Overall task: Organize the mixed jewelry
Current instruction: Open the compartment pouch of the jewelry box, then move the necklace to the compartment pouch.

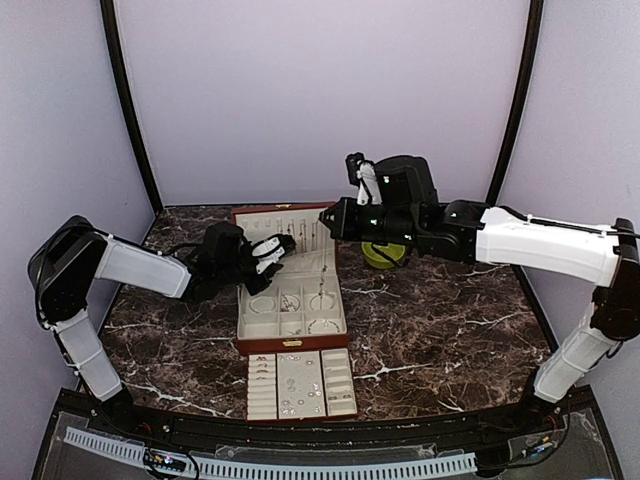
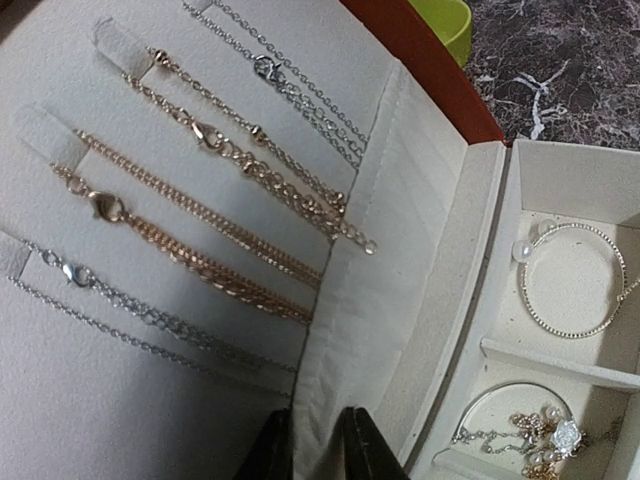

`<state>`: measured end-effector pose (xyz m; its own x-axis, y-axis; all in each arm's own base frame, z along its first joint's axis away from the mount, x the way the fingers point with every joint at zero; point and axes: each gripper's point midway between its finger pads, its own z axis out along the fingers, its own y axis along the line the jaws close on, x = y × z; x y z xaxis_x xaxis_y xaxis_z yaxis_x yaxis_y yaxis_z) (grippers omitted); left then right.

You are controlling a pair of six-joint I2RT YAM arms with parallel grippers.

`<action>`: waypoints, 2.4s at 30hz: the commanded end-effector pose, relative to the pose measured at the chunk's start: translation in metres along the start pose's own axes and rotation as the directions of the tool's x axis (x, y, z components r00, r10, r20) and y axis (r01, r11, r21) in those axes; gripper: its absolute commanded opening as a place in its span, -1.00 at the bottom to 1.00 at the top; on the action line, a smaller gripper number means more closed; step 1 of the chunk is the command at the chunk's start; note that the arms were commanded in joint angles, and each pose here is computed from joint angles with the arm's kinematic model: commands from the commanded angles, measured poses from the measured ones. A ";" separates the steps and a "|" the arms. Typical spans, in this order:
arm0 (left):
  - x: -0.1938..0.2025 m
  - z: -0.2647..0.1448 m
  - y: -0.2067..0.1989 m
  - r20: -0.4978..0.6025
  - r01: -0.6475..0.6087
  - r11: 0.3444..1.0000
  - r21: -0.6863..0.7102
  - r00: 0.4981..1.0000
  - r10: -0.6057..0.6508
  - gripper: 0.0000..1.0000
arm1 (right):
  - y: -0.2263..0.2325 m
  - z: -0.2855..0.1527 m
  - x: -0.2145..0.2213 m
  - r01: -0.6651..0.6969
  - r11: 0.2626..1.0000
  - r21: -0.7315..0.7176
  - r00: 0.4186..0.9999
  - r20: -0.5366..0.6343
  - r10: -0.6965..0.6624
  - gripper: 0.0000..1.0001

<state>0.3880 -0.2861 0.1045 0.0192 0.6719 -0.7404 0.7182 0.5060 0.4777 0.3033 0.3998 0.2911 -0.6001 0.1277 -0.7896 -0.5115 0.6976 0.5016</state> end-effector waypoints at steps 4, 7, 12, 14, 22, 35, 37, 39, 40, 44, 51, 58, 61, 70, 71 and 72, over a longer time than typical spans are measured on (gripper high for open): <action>0.016 -0.001 -0.020 -0.066 -0.002 0.999 0.047 0.998 0.005 -0.75 | 0.006 -0.010 -0.016 -0.018 0.999 -0.038 0.998 0.058 0.020 -1.00; 0.016 -0.002 -0.027 -0.070 -0.007 0.998 0.059 0.997 0.011 -0.88 | 0.008 -0.010 -0.019 -0.015 0.999 -0.044 0.998 0.064 0.018 -1.00; 0.014 -0.005 -0.039 -0.061 -0.023 0.997 0.079 0.998 0.028 -1.00 | 0.012 -0.009 -0.029 0.008 0.999 -0.035 0.997 0.077 -0.006 -1.00; 0.016 -0.006 -0.039 -0.074 -0.032 0.998 0.060 0.997 0.036 -1.00 | 0.012 -0.008 -0.034 0.020 1.000 -0.017 0.996 0.084 -0.019 -1.00; 0.013 -0.011 -0.047 -0.059 -0.062 0.997 0.040 0.996 0.065 -1.00 | 0.023 0.003 -0.060 0.081 0.997 0.013 0.990 0.116 -0.082 -1.00; 0.012 -0.013 -0.052 -0.049 -0.077 0.997 0.032 0.996 0.078 -1.00 | 0.039 0.045 -0.088 0.120 0.992 -0.024 0.984 0.132 -0.116 -1.00; 0.012 -0.014 -0.053 -0.049 -0.079 0.996 0.033 0.996 0.080 -1.00 | 0.041 0.050 -0.092 0.123 0.992 -0.036 0.983 0.139 -0.117 -1.00; 0.011 -0.014 -0.054 -0.046 -0.080 0.996 0.034 0.996 0.081 -1.00 | 0.045 0.054 -0.097 0.126 0.991 -0.052 0.982 0.150 -0.117 -1.00; 0.011 -0.014 -0.055 -0.046 -0.082 0.996 0.035 0.995 0.084 -1.00 | 0.048 0.055 -0.101 0.126 0.990 -0.063 0.980 0.160 -0.115 -1.00; 0.011 -0.014 -0.056 -0.045 -0.085 0.996 0.036 0.995 0.086 -1.00 | 0.058 0.060 -0.113 0.133 0.986 -0.100 0.976 0.186 -0.113 -1.00; 0.009 -0.014 -0.056 -0.039 -0.086 0.996 0.035 0.995 0.087 -1.00 | 0.073 0.070 -0.124 0.143 0.977 -0.161 0.973 0.205 -0.108 -1.00; 0.007 -0.015 -0.056 -0.034 -0.089 0.995 0.033 0.995 0.090 -1.00 | 0.076 0.087 -0.115 0.146 0.968 -0.202 0.978 0.176 -0.111 -1.00; 0.006 -0.015 -0.056 -0.033 -0.090 0.995 0.032 0.995 0.091 -1.00 | 0.074 0.096 -0.110 0.143 0.967 -0.210 0.981 0.163 -0.110 -1.00; 0.001 -0.016 -0.055 -0.020 -0.088 0.996 0.028 0.996 0.089 -1.00 | 0.064 0.112 -0.089 0.130 0.967 -0.218 0.988 0.116 -0.107 -1.00; 0.000 -0.016 -0.055 -0.017 -0.090 0.996 0.026 0.996 0.090 -1.00 | 0.062 0.113 -0.086 0.126 0.968 -0.219 0.988 0.109 -0.104 -1.00; 0.000 -0.016 -0.055 -0.017 -0.089 0.996 0.025 0.996 0.090 -1.00 | 0.061 0.114 -0.082 0.123 0.968 -0.219 0.990 0.102 -0.102 -1.00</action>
<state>0.3614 -0.2953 0.0956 0.0473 0.7151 -0.6975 0.6633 0.4996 0.5572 0.3920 0.5106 0.3400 -0.4904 0.0980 -0.8660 -0.6853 0.5704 0.4527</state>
